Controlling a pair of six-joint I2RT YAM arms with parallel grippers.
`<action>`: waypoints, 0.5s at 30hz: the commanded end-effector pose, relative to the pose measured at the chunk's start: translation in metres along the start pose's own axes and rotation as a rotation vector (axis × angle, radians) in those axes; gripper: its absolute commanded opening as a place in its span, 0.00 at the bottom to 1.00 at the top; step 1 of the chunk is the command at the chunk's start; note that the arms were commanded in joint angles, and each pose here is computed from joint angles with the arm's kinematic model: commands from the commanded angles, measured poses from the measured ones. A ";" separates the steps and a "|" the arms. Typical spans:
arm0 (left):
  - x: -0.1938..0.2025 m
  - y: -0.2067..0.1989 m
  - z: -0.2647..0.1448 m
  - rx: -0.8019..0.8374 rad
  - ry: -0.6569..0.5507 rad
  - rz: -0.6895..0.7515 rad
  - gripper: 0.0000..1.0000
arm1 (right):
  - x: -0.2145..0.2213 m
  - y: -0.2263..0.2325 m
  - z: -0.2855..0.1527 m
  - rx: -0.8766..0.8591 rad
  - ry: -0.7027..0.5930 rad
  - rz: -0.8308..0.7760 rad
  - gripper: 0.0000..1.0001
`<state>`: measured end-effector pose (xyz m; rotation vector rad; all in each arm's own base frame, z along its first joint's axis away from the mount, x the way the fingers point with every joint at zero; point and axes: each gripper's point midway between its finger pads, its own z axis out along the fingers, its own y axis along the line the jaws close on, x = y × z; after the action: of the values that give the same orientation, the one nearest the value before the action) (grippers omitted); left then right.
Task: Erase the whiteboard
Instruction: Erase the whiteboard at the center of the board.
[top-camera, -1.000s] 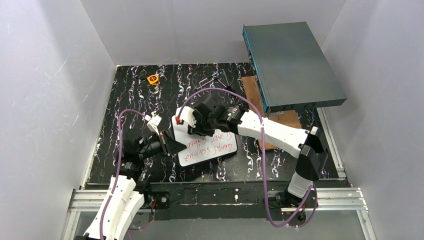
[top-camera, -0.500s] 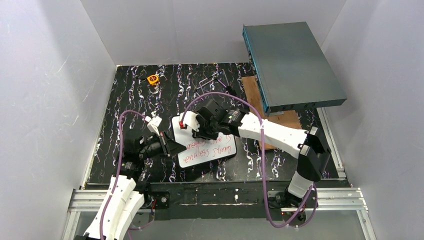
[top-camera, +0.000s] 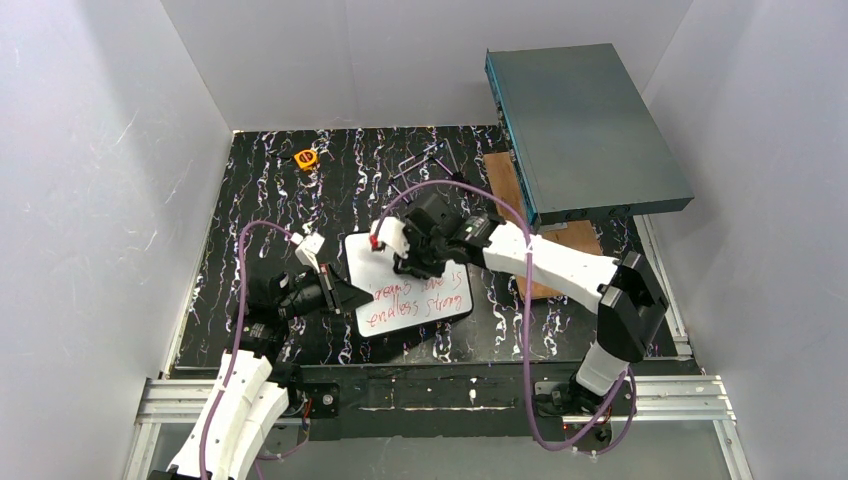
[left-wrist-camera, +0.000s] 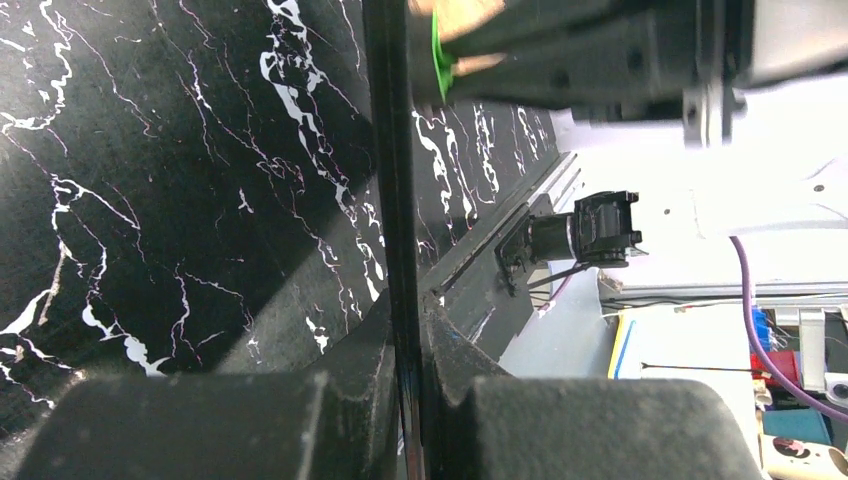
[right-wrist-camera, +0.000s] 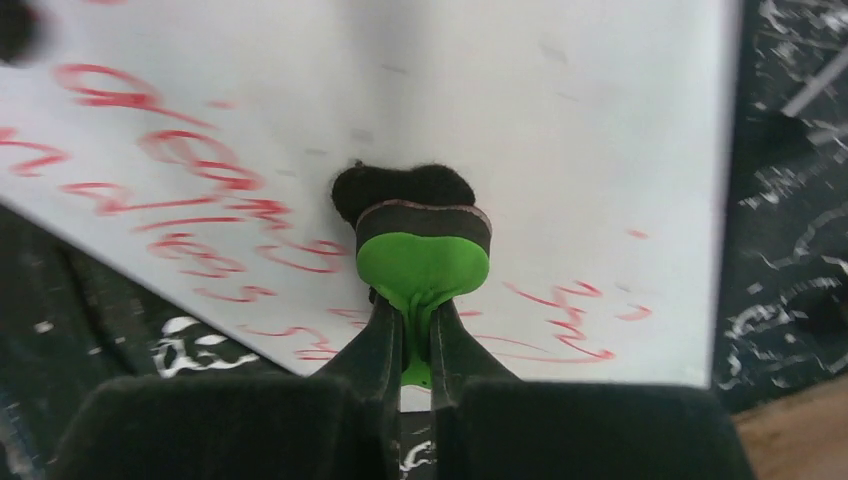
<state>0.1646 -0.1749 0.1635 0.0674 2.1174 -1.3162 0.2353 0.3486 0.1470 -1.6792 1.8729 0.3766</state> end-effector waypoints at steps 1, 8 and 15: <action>-0.017 -0.048 -0.008 0.192 -0.037 0.188 0.00 | -0.042 0.042 -0.015 -0.134 -0.110 -0.052 0.01; -0.017 -0.048 -0.007 0.191 -0.032 0.184 0.00 | -0.022 -0.029 -0.013 0.039 -0.078 0.079 0.01; -0.017 -0.048 -0.007 0.191 -0.030 0.184 0.00 | -0.010 0.029 -0.012 -0.126 -0.101 -0.013 0.01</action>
<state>0.1670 -0.1757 0.1655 0.0838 2.1009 -1.3106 0.2428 0.3423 0.1474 -1.6147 1.9029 0.4593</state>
